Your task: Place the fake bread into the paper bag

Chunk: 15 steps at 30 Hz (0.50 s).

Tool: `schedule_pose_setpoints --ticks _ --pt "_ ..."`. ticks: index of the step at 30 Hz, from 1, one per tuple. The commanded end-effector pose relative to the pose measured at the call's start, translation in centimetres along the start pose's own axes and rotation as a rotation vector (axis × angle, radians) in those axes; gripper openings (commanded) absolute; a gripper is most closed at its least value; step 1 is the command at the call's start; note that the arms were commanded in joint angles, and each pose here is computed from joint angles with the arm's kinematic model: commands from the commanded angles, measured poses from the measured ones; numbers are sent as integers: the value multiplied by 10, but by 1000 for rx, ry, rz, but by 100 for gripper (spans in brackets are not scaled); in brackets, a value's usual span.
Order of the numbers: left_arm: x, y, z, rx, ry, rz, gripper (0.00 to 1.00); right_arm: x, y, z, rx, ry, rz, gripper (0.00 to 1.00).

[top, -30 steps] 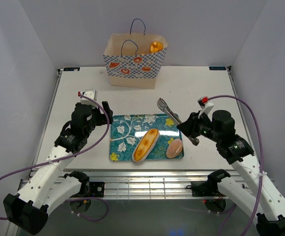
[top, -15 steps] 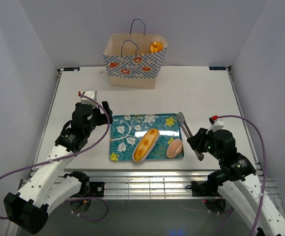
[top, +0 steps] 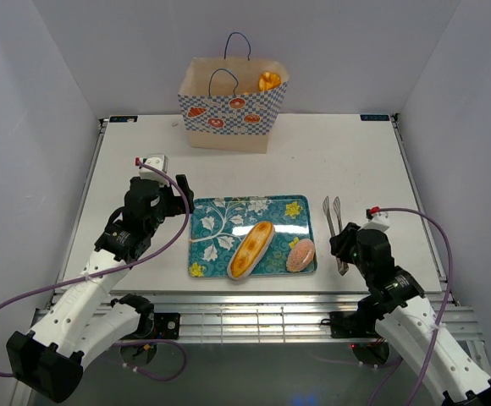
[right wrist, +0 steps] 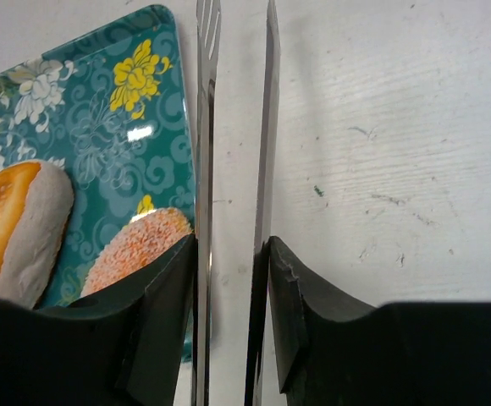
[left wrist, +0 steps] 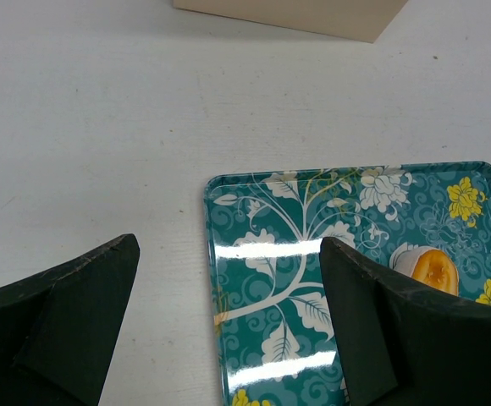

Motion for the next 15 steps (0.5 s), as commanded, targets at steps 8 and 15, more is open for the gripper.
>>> schedule_pose_setpoints --ticks 8,15 --pt "-3 -7 -3 3 11 -15 98 49 -55 17 -98 102 -151 51" --pt "-3 -7 -4 2 22 -12 98 79 -72 16 -116 130 -108 52"
Point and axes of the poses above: each gripper's point midway between its finger pads, its own x axis out along the fingers, its own z axis along the line the jaws close on, y = z × x, the point moved 4 cm from there along -x, back along the fingers
